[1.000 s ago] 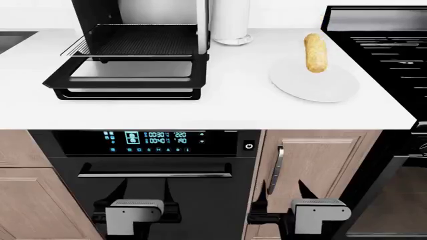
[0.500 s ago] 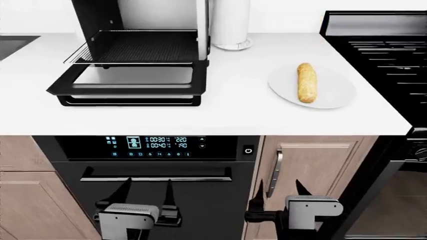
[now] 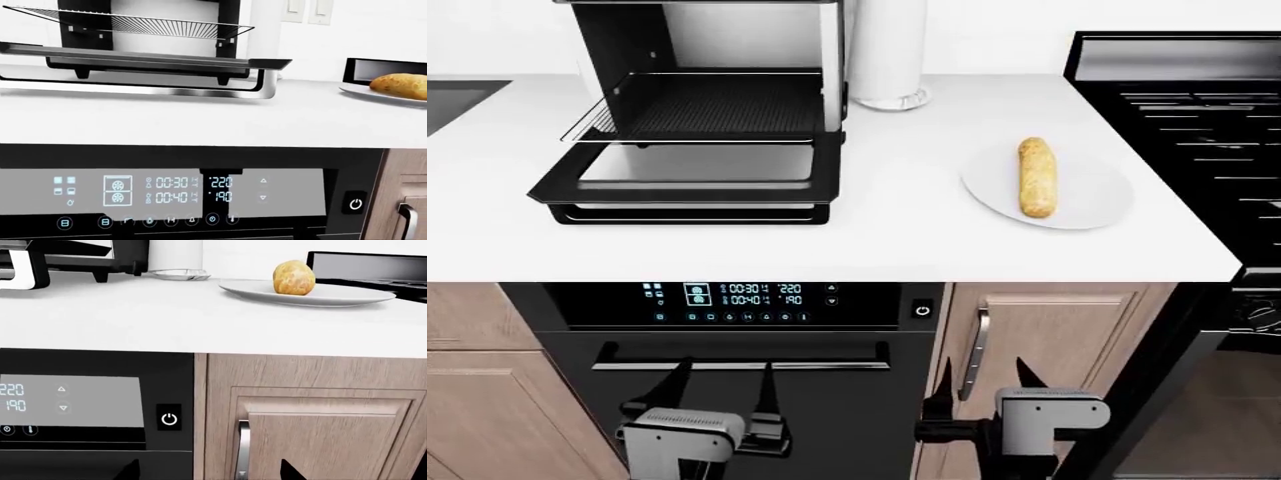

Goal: Place the baguette on the rack of the toaster oven.

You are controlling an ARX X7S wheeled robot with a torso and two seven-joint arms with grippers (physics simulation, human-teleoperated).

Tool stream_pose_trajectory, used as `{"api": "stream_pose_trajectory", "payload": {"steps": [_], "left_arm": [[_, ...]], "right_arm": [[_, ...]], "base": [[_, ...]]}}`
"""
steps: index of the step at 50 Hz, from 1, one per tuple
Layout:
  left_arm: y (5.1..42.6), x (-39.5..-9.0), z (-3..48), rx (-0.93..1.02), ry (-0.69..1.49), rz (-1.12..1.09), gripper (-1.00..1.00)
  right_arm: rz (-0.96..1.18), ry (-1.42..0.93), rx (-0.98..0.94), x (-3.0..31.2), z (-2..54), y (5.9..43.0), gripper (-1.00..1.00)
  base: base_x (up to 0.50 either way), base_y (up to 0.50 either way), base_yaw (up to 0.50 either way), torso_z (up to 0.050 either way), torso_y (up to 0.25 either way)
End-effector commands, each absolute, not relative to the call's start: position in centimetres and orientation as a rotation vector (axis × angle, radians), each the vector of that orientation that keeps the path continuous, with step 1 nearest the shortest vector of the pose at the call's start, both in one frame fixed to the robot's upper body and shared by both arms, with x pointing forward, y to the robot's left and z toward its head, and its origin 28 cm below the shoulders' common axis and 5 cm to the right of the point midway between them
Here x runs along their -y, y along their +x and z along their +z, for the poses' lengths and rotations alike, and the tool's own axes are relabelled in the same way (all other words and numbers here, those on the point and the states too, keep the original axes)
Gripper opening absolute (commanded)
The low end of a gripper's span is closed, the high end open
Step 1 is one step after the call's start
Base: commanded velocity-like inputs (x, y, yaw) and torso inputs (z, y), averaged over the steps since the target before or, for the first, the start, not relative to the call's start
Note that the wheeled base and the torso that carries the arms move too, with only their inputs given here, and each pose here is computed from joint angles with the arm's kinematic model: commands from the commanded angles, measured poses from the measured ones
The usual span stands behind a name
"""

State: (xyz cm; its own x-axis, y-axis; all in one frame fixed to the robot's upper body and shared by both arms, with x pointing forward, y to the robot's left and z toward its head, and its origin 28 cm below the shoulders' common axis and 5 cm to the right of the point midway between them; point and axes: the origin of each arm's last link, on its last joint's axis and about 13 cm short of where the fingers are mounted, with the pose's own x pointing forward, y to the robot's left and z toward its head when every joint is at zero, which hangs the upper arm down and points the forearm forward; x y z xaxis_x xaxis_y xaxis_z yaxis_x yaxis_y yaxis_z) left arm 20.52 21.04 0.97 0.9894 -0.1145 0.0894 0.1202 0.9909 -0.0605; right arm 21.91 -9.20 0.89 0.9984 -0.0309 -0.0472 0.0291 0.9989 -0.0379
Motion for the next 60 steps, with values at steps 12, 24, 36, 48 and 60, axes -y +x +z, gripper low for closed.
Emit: {"api": "stream_pose_trajectory", "payload": {"steps": [12,24,36,48,60], "left_arm": [[20.3,-21.3,3.3,-0.006,-0.070,-0.101,1.00],[18.0,-22.2,11.2,-0.024,-0.124,-0.213,1.00],[18.0,-23.2,14.3,-0.073,-0.169,-0.224,1.00],[17.6,-22.9,16.8,-0.076,-0.174,-0.227,1.00],[17.2,-22.4,18.3,-0.162,-0.140,-0.282,1.00]], "right_arm": [[0.023,0.007,-0.069,8.7,3.6,20.8,1.00],[0.069,-0.018,0.042,8.6,9.8,18.3,1.00],[0.091,-0.012,0.013,8.8,13.5,17.5,1.00],[0.080,-0.061,0.154,9.5,16.6,16.5,1.00],[0.098,-0.043,0.200,9.8,17.8,16.3,1.00]], "base": [[0.00,0.00,0.00,0.030,0.000],[0.00,0.00,0.00,0.000,0.000],[0.00,0.00,0.00,0.000,0.000],[0.00,0.00,0.00,0.000,0.000],[0.00,0.00,0.00,0.000,0.000]]}}
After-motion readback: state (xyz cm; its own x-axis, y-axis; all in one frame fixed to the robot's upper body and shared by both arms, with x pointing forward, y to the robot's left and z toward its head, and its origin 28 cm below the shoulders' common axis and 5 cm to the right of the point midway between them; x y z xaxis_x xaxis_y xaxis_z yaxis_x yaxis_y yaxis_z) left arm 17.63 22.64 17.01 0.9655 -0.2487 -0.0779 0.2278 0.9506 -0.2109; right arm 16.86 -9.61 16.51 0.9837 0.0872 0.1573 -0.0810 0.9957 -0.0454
